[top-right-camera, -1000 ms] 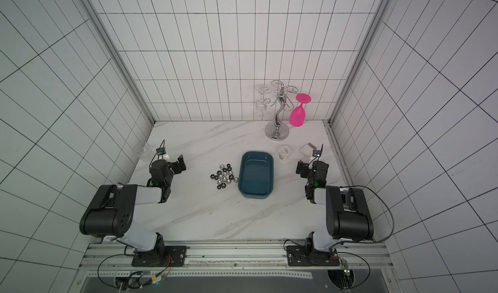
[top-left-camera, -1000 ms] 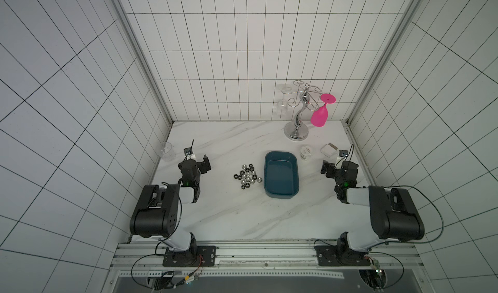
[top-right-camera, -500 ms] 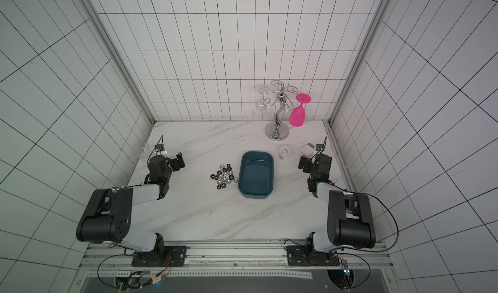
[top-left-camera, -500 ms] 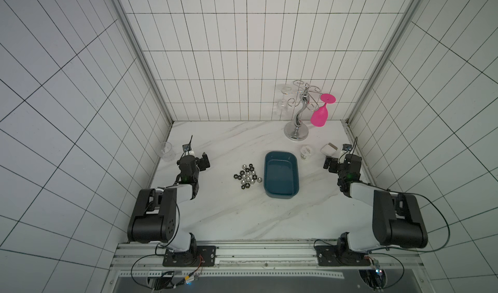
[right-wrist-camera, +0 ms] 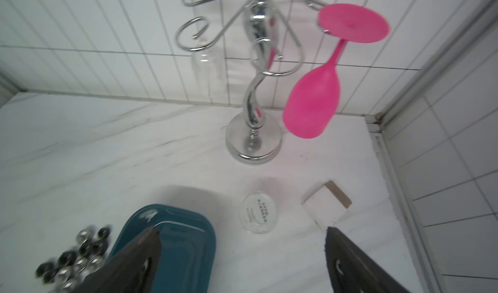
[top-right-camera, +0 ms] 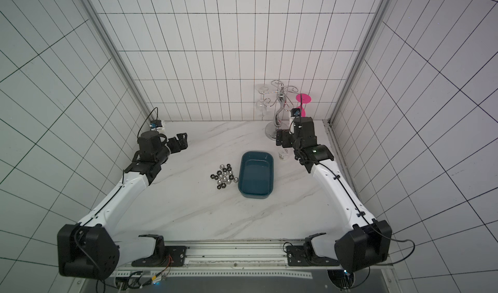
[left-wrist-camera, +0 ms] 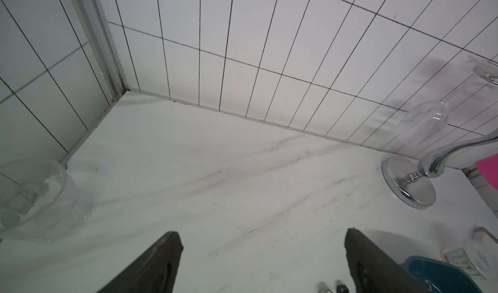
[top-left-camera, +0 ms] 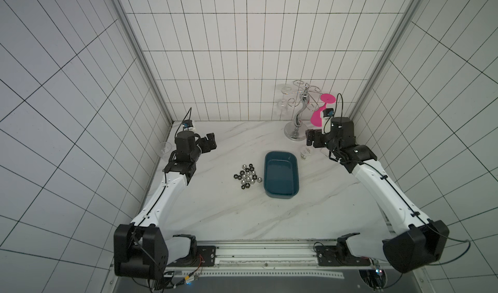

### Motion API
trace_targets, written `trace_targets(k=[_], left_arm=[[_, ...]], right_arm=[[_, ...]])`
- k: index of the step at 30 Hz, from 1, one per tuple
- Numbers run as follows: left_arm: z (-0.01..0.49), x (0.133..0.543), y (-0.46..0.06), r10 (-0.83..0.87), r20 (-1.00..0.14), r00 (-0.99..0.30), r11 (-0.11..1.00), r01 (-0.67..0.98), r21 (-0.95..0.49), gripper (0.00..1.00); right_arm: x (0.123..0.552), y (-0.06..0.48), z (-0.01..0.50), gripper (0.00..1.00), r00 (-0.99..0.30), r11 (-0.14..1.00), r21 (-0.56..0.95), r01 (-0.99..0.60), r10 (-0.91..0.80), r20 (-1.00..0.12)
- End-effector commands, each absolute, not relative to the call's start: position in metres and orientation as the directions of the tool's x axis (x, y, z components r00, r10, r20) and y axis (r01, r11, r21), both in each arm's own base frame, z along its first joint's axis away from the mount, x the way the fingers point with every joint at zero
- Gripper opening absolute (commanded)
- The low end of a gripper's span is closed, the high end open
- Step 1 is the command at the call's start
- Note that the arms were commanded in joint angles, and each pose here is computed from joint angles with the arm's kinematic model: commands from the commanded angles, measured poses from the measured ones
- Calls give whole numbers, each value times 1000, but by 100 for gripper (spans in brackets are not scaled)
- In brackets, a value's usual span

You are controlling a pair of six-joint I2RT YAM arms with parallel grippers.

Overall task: Put the nuts on the desktop into the storage box
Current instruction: Pick up the nut from the center of the board.

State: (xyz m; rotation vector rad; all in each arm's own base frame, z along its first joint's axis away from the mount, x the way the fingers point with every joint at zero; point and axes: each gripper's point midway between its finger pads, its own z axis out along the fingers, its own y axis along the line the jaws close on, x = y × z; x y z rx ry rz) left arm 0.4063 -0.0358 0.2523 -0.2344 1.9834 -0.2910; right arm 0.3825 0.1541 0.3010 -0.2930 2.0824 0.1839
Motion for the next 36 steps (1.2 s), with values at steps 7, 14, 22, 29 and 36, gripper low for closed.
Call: trace_targets(k=[7,14,22,29,36], left_arm=[[250,346,-19,-375,-839,-395,927,-146,-346,98],[243,340,-16,-413,-813,-411,910,-166,-379,99],[223,340,-23,-466,-760,-453,882,-169,-440,99],[213,332,-21,-465,-751,-468,883,-184,-432,98],[207,327,-22,-459,-745,-483,885,-183,-427,99]], right_arm=[[340,307,220,87,-624,791,77,-608,-415,-663],[353,381,175,79,-603,708,71,-702,-540,-587],[362,434,138,72,-558,644,50,-763,-619,-553],[359,459,105,65,-533,600,27,-799,-688,-492],[358,466,72,59,-554,599,39,-800,-712,-432]])
